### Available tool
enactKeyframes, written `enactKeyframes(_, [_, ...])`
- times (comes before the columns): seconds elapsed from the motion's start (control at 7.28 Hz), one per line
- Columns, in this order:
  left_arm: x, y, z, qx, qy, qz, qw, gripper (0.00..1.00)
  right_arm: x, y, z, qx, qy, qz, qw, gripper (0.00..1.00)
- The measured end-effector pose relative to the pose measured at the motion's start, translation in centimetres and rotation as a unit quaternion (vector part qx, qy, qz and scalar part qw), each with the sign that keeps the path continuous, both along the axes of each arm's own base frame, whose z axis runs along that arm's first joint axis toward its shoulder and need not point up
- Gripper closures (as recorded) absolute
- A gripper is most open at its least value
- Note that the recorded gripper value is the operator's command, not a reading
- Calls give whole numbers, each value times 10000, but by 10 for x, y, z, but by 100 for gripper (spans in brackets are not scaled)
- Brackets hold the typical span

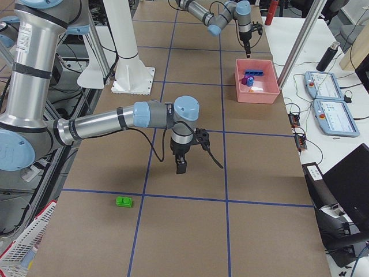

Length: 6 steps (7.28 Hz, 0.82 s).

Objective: Put all blocks into box

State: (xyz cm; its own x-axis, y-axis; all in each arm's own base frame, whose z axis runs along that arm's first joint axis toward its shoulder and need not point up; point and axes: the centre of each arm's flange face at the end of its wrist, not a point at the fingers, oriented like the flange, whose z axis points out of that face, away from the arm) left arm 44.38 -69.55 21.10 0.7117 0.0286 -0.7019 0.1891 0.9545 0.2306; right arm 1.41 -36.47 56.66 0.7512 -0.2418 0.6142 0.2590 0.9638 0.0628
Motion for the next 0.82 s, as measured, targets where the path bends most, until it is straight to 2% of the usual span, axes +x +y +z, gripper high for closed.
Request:
enactKeyframes(0.27, [-63, 35, 54, 444, -451, 756, 9951, 0, 11, 55, 46, -68, -76, 150, 9998, 0])
enactKeyframes(0.55, [-165, 53, 131, 773, -584, 1445, 9847, 0, 18, 107, 91, -107, -108, 538, 9984, 0])
enactKeyframes(0.69, [-215, 63, 163, 916, -606, 1673, 9798, 0, 17, 124, 110, -141, -124, 683, 9975, 0])
enactKeyframes(0.82, [-252, 73, 186, 1024, -632, 1804, 9762, 0, 8, 133, 124, -262, -115, 655, 9974, 0])
